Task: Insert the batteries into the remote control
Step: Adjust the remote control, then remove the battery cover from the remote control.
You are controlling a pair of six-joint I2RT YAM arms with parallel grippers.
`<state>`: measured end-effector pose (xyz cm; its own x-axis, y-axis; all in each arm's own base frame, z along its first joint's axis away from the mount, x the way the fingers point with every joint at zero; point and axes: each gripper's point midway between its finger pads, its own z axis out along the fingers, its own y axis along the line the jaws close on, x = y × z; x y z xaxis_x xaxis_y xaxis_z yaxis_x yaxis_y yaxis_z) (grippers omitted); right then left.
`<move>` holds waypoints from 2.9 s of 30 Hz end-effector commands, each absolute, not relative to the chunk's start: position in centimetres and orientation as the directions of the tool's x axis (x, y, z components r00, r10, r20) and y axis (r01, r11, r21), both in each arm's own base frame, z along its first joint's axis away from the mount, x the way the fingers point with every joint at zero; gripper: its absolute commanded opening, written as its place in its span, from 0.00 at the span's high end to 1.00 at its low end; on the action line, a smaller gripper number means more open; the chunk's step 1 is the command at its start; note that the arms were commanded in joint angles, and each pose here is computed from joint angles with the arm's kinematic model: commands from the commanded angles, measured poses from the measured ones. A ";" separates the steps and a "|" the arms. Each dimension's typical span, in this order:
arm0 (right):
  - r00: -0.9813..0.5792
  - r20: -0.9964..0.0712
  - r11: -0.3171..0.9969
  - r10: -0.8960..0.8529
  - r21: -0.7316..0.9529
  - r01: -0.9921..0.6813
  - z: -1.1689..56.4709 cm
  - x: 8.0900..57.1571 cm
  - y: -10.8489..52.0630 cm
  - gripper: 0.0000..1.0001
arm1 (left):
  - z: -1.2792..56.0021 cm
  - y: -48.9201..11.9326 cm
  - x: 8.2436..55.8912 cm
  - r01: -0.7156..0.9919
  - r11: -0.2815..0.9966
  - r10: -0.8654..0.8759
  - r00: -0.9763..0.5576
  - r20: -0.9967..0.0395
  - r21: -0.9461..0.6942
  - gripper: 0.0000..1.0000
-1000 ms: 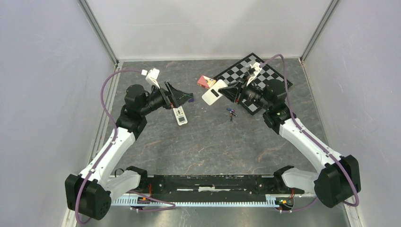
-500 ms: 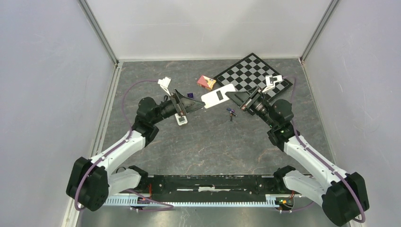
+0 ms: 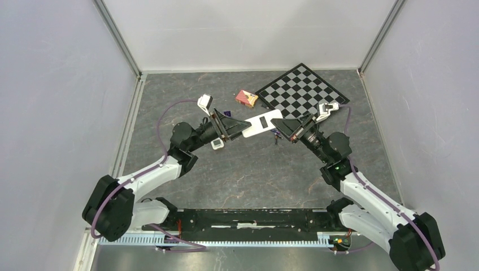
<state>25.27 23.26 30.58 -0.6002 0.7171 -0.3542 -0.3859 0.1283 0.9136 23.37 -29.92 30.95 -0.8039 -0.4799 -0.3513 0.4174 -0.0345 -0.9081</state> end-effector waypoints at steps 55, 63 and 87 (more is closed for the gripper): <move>-0.556 -0.777 0.288 0.294 0.627 -0.724 28.2 20.2 24.8 0.85 | 32.4 -26.4 19.3 0.588 0.009 -0.080 -0.806 -0.587 -0.809 0.98; -0.548 -0.769 0.282 0.330 0.634 -0.720 27.5 20.7 23.7 0.60 | 30.0 -26.4 21.2 0.539 0.086 -0.099 -0.832 -0.546 -0.838 0.98; -0.634 -0.655 0.381 0.411 0.755 -0.534 20.8 26.8 23.2 0.20 | 23.4 -27.6 26.3 0.390 0.236 -0.122 -0.897 -0.425 -0.890 0.98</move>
